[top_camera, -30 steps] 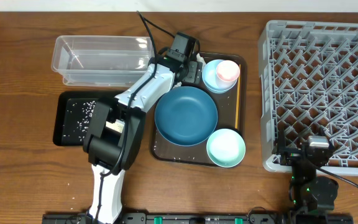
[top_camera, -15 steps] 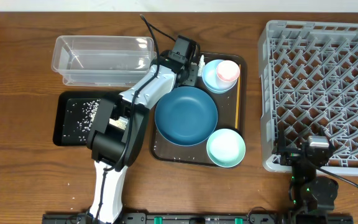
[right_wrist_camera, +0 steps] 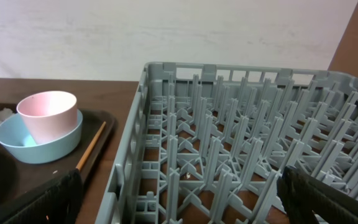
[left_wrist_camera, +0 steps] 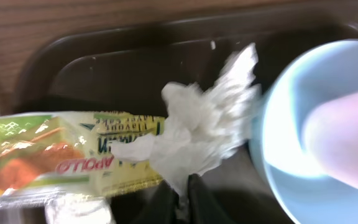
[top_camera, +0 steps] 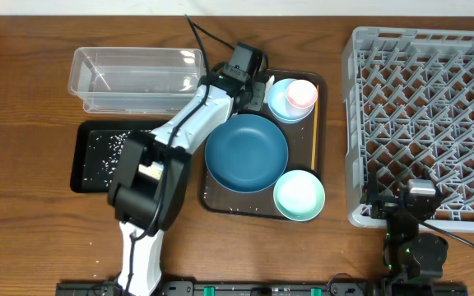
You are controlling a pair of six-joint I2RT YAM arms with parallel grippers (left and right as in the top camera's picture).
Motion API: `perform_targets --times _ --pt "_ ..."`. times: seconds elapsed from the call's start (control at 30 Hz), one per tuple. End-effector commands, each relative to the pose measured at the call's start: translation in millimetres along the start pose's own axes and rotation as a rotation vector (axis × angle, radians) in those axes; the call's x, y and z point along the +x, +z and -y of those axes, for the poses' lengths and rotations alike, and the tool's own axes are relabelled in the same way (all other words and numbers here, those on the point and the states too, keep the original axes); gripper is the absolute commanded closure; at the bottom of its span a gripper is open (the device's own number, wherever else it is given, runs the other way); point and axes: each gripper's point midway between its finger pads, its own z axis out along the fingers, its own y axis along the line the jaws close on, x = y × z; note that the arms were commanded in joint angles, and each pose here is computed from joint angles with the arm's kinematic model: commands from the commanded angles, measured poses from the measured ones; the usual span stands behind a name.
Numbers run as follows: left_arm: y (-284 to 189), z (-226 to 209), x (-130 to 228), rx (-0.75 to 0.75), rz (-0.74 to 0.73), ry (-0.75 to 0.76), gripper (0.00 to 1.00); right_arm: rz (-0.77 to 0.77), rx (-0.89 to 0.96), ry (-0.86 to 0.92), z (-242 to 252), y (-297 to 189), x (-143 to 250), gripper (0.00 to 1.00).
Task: Sort waste into correct bins and load items into the dishwasher rack
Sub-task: 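Grasp the tissue with the left gripper near the wrapper, then move the tissue with the left gripper into the clear plastic bin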
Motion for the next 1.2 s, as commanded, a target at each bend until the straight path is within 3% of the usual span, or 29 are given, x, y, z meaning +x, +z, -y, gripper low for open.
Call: perform_targets --times 0.0,0.47,0.7,0.97,1.17 --pt "-28 4 -15 0.010 0.042 0.000 0.94 -0.005 0.010 -0.007 2 0 1 0.01" --pt "-124 11 -61 0.045 0.235 -0.003 0.94 -0.005 0.010 -0.007 2 0 1 0.01" --pt "-155 -11 -82 0.015 0.328 -0.038 0.94 -0.005 0.010 -0.007 2 0 1 0.01" --pt "-166 -112 -92 -0.277 0.387 -0.183 0.94 -0.005 0.010 -0.007 2 0 1 0.01" --pt "-160 -179 -83 -0.359 0.368 -0.323 0.94 -0.005 0.010 -0.007 2 0 1 0.01"
